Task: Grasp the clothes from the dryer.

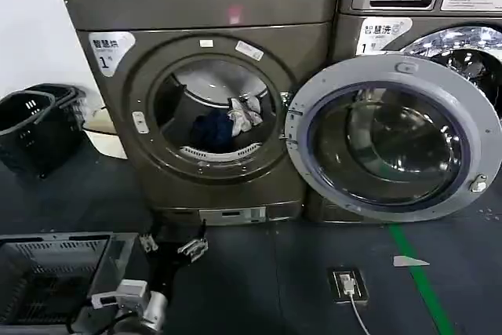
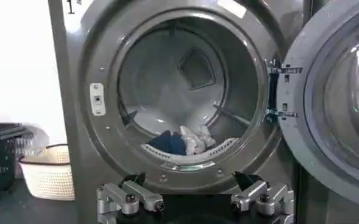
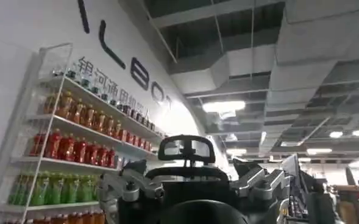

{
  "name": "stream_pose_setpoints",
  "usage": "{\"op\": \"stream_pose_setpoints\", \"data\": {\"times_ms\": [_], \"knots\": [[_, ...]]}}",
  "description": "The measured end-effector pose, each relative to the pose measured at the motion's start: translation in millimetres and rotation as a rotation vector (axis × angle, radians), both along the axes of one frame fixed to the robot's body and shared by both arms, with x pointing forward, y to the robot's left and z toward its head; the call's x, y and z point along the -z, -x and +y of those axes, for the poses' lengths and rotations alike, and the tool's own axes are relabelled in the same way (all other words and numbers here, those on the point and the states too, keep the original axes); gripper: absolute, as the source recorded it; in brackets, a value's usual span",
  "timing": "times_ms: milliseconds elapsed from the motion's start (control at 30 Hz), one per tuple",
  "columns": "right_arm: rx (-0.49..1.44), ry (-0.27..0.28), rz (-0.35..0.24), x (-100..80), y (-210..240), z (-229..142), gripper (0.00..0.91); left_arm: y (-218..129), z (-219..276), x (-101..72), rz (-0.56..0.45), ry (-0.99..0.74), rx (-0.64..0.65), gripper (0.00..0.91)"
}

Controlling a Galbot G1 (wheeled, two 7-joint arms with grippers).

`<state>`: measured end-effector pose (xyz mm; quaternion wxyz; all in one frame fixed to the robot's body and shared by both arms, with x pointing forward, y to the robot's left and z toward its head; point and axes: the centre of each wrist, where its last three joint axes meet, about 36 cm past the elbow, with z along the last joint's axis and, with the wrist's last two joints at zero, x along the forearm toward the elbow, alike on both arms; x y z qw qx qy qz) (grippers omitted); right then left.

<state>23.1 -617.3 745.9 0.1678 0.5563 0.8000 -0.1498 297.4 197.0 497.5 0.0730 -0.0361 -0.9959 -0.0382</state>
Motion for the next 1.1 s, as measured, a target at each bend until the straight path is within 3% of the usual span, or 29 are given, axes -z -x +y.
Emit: {"op": "stream_pose_setpoints", "data": {"times_ms": [1100], "knots": [[-0.07, 0.114, -0.02, 1.9, 3.2, 3.1, 0.907, -1.7, 2.6, -8.9, -0.051, -0.005, -0.009, 0.907]]}}
